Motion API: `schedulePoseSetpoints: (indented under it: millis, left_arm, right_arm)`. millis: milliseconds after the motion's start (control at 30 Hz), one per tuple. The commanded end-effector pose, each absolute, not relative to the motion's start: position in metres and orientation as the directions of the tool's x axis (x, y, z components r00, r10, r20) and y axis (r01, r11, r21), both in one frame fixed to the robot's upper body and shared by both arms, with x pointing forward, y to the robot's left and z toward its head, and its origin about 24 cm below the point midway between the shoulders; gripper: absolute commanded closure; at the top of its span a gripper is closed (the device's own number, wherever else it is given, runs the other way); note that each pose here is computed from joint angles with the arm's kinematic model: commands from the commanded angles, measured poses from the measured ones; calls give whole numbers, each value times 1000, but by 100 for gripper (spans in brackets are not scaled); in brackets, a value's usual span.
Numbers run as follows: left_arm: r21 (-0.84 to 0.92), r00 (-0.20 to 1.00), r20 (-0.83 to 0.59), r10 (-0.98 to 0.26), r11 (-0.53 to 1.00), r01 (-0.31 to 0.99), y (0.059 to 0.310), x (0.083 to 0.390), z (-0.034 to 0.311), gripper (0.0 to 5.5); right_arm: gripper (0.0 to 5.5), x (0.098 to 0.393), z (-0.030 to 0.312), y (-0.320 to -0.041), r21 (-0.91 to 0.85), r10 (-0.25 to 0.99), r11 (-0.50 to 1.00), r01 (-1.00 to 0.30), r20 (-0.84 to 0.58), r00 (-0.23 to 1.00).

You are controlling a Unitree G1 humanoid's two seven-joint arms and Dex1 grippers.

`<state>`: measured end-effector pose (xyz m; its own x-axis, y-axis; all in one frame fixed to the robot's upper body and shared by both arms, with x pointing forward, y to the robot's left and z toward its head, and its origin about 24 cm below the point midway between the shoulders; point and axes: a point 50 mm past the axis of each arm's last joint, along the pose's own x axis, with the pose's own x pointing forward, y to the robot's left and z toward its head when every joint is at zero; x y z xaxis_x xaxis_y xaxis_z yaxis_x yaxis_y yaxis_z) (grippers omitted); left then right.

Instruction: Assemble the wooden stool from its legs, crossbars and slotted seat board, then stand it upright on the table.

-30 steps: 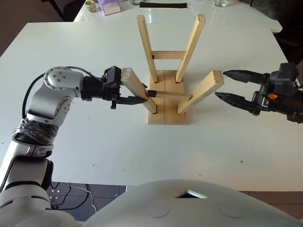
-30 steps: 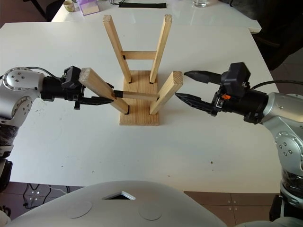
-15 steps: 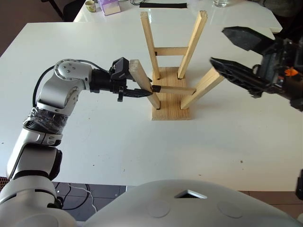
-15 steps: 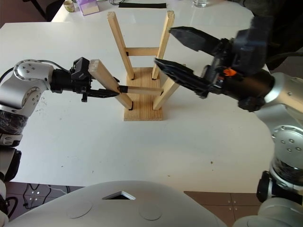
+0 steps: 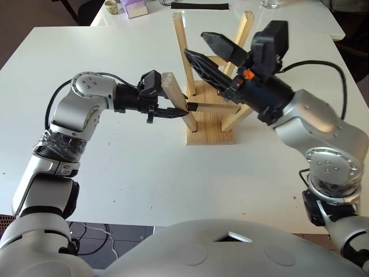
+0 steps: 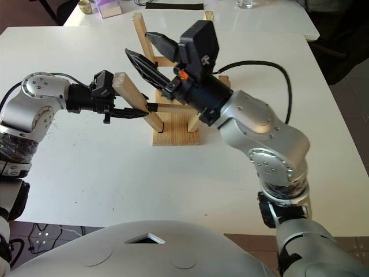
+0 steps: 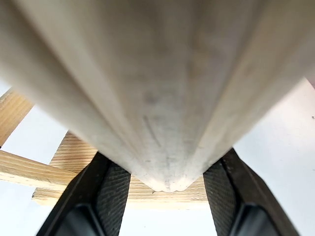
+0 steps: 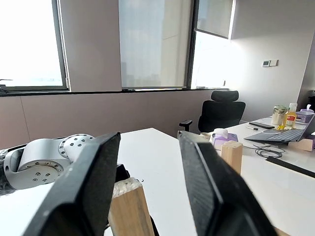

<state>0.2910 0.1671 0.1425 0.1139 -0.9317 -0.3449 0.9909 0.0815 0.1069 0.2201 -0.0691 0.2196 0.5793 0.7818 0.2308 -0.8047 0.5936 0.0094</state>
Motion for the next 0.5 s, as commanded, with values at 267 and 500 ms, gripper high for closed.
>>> schedulePoseSetpoints:
  millis: [267, 500]
  left_arm:
    - [-44, 132, -602, -787, 198, 979, 181, 273, 69, 345]
    - [-42, 131, -601, -789, 194, 980, 180, 274, 70, 345]
  right_arm:
    - [508, 239, 202, -69, 113, 597, 775, -621, 191, 779]
    - [547, 227, 116, -59, 138, 631, 775, -616, -207, 748]
